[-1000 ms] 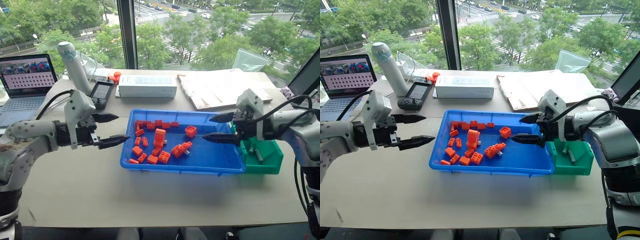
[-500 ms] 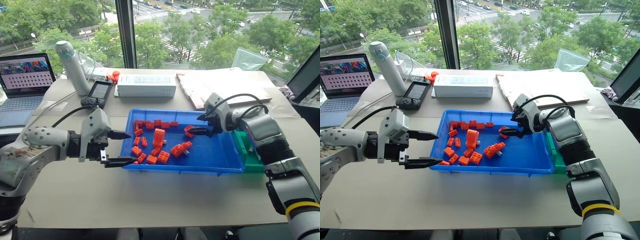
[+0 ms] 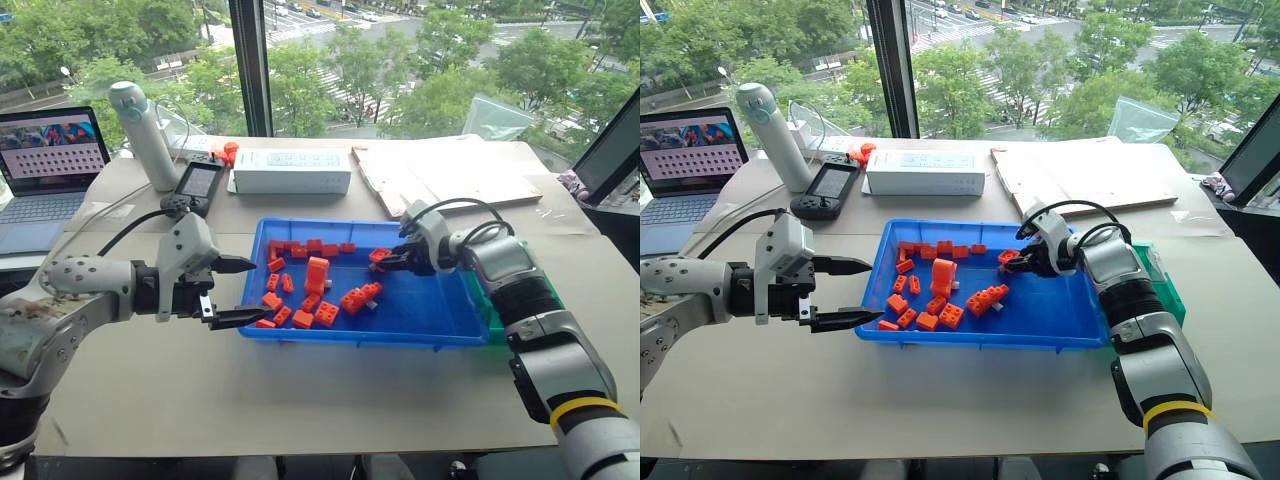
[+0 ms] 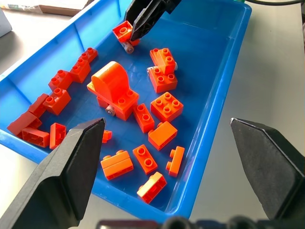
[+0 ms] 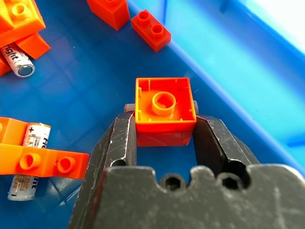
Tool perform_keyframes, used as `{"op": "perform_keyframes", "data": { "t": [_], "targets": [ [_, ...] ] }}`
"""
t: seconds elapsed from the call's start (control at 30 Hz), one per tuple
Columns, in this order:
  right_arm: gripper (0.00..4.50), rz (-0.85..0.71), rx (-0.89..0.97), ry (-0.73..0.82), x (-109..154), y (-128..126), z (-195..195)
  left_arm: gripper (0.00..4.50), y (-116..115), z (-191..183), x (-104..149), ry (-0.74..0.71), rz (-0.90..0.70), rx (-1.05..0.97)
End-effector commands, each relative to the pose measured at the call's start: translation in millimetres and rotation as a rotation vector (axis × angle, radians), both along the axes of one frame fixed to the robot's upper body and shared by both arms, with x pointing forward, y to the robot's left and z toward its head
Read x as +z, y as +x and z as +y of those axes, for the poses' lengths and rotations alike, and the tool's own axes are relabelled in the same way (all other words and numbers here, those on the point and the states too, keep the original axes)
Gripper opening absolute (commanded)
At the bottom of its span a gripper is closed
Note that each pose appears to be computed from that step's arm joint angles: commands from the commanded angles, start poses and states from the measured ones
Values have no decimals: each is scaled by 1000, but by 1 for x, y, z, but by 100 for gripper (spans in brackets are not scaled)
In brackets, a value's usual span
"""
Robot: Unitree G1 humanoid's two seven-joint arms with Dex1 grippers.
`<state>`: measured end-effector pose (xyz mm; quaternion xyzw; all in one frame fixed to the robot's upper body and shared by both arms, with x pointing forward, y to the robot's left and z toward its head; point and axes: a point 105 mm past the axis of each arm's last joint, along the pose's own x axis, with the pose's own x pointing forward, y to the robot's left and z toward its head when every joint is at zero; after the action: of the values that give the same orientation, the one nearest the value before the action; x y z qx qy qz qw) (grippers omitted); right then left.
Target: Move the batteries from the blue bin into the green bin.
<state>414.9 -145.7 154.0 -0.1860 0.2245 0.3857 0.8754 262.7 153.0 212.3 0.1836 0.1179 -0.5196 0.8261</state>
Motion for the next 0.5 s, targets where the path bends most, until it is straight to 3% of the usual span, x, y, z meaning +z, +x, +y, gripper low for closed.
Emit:
{"op": "perform_keyframes", "data": {
  "t": [0.03,0.23,0.3,0.5],
  "targets": [
    [145,-146,8,-44,50,0,-19,450,-1,-2,12,8,-62,-12],
    [145,-142,-48,-242,47,-8,-50,450,3,-4,12,5,-72,-19],
    [246,-135,-29,-231,47,-11,-45,450,4,-6,14,-9,-72,-14],
    [447,-192,17,-216,58,-14,-29,450,3,-8,15,-21,-71,-12]
  ]
}}
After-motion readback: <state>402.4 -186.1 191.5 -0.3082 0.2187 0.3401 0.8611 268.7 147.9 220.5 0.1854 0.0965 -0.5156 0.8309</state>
